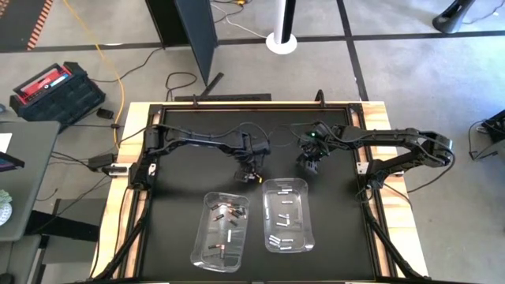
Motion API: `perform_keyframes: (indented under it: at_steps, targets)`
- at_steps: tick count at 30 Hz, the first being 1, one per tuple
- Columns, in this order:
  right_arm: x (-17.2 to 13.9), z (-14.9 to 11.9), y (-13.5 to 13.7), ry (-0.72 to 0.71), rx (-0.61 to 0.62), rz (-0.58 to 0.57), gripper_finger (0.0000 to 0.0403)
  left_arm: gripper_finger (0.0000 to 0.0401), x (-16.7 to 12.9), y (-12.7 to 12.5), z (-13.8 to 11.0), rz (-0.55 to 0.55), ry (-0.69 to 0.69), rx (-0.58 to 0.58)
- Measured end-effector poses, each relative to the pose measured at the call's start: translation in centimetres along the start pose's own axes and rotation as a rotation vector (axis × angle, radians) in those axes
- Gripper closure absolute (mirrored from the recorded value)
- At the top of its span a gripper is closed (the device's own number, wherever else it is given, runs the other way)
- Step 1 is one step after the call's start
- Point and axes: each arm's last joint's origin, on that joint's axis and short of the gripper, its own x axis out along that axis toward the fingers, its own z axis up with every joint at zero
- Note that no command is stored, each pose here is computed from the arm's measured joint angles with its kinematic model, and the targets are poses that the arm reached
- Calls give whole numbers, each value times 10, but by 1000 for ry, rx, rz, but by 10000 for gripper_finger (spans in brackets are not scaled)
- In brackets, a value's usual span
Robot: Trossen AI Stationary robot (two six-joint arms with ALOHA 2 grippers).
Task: Sort batteries
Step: Put the black battery into the left transparent bin
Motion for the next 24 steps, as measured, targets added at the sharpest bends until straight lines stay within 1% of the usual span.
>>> perform_keyframes:
  at_steps: [5,11,16,24]
  targets:
    - [0,0,0,0,3,0,241,250,0,4,0,10,-19,12]
    - [0,0,0,0,9,0,241,250,1,8,-2,12,-17,-7]
    - [0,0,0,0,8,0,241,250,1,8,-2,11,-17,-38]
    - [0,0,0,0,9,0,241,250,1,7,-4,-14,-3,-41]
